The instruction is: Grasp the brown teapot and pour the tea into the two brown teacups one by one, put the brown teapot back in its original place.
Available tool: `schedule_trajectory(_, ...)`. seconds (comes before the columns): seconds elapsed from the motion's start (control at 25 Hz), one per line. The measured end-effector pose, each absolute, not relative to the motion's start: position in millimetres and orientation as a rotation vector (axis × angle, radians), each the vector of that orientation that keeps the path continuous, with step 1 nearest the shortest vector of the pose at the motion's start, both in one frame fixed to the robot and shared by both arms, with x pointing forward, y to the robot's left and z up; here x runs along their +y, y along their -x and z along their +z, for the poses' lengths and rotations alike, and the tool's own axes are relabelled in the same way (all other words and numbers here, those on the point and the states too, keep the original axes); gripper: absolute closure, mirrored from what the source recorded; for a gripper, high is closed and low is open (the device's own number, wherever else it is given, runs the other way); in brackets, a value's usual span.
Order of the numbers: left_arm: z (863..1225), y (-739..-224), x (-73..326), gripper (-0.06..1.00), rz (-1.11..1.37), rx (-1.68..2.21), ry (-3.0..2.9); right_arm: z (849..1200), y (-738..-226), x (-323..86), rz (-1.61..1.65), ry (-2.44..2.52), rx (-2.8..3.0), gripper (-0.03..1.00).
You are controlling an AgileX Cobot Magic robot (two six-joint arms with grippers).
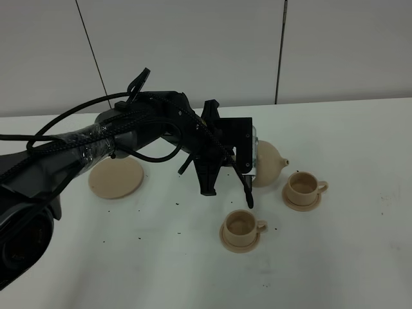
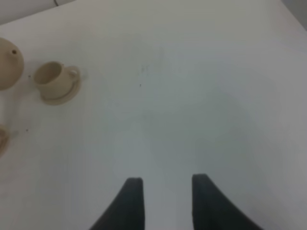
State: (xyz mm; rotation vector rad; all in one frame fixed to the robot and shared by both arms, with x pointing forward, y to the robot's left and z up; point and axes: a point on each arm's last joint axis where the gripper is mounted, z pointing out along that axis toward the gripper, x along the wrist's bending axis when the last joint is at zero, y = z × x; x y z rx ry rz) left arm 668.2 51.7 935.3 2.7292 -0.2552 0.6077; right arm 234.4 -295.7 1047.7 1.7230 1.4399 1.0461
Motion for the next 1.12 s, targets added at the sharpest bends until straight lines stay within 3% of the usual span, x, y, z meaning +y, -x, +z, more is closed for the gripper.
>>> schedule_trajectory(1.12,934,-668,33,0.78,0.754,-0.344,-2.689,1048,-234,-296,1.046,-1.723,1.440,0.73)
